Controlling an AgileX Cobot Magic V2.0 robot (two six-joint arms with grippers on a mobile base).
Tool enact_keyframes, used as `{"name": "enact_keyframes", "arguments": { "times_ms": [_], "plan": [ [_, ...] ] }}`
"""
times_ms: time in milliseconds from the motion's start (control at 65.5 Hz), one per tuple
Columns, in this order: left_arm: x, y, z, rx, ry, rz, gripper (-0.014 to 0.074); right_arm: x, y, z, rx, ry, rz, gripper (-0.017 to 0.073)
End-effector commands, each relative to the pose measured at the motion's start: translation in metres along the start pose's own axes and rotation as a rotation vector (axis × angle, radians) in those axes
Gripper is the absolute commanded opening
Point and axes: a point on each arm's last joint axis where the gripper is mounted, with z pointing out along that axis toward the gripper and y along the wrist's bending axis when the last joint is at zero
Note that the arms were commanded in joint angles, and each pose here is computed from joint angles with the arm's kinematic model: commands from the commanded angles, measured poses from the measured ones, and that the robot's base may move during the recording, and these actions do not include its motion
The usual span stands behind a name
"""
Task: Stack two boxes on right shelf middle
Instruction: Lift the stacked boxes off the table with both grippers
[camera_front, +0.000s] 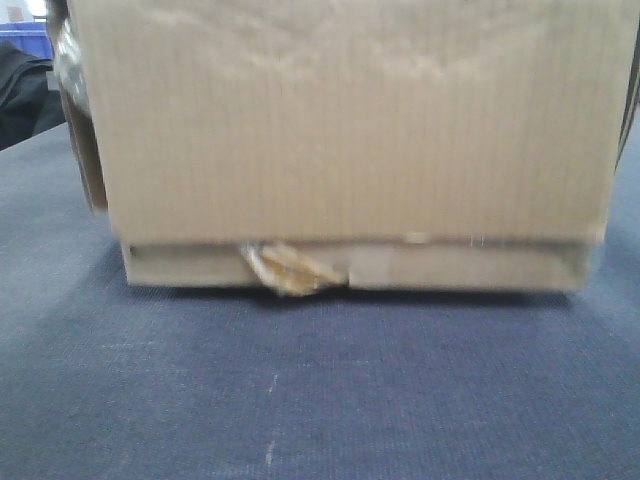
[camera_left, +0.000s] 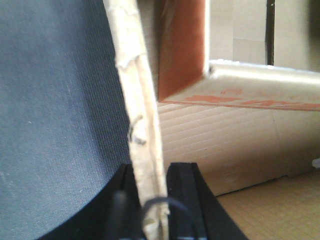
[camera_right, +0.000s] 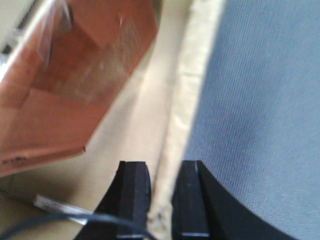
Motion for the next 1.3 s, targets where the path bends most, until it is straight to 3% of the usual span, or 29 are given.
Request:
{"name": "enact_keyframes", "arguments": {
  "times_ms": [0, 488, 1007, 1282],
  "plan": [
    [-0.001, 0.001, -0.041, -0.010, -0.158, 0.017, -0.0111, -0.008, 0.003, -0.040, 0.035, -0.177, -0.034, -0.0152],
    [0.011, -0.004, -0.172, 0.027, -0.664, 0.037, -0.0111, -0.026, 0.027, -0.167, 0.048, -0.584, -0.106, -0.0152],
    [0.014, -0.002, -0.177, -0.001, -0.678, 0.046, -0.0111, -0.027, 0.029, -0.175, 0.050, -0.621, -0.109, -0.0152],
    [0.009, -0.003, -0.181, 0.005, -0.746, 0.048, -0.0111, -0.028, 0.029, -0.176, 0.051, -0.635, -0.109, -0.0152]
  ]
}}
